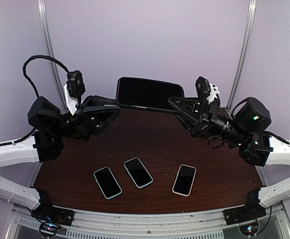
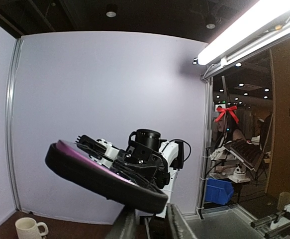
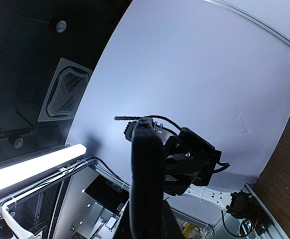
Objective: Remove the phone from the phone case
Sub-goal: Remove the phone from the bottom left corner of the phone case.
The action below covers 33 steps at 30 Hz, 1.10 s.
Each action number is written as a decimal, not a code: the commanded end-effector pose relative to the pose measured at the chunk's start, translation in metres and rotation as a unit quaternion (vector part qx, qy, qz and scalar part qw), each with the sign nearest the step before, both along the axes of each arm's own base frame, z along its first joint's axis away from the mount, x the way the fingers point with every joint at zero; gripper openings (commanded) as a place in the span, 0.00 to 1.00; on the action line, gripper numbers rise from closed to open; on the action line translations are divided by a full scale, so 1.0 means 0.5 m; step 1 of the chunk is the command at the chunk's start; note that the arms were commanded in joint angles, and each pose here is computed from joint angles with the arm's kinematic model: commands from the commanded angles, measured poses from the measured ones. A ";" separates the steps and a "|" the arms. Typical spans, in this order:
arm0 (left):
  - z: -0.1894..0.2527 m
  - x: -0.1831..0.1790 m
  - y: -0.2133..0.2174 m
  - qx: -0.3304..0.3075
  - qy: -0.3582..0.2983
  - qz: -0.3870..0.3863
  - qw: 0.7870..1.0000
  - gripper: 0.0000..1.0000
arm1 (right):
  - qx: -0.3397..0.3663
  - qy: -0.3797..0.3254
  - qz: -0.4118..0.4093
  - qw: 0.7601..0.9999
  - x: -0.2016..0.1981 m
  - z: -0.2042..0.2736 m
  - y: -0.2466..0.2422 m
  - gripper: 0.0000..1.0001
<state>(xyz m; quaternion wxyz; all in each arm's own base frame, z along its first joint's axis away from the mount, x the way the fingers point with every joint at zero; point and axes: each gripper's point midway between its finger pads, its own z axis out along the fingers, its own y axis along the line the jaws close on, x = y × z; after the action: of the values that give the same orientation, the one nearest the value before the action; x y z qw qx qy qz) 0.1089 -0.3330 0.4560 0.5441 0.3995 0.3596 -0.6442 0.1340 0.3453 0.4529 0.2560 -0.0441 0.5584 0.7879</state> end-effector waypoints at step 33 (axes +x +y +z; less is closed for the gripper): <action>-0.009 0.007 -0.013 -0.010 -0.009 -0.014 1.000 0.13 | -0.041 -0.032 -0.035 0.998 0.007 -0.031 -0.031 0.00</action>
<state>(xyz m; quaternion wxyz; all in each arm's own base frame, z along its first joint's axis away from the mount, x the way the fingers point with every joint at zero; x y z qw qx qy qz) 0.1241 -0.3507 0.4242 0.4904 0.3900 0.4192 -0.6570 0.1401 0.3282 0.4355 0.3696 -0.1045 0.6005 0.7013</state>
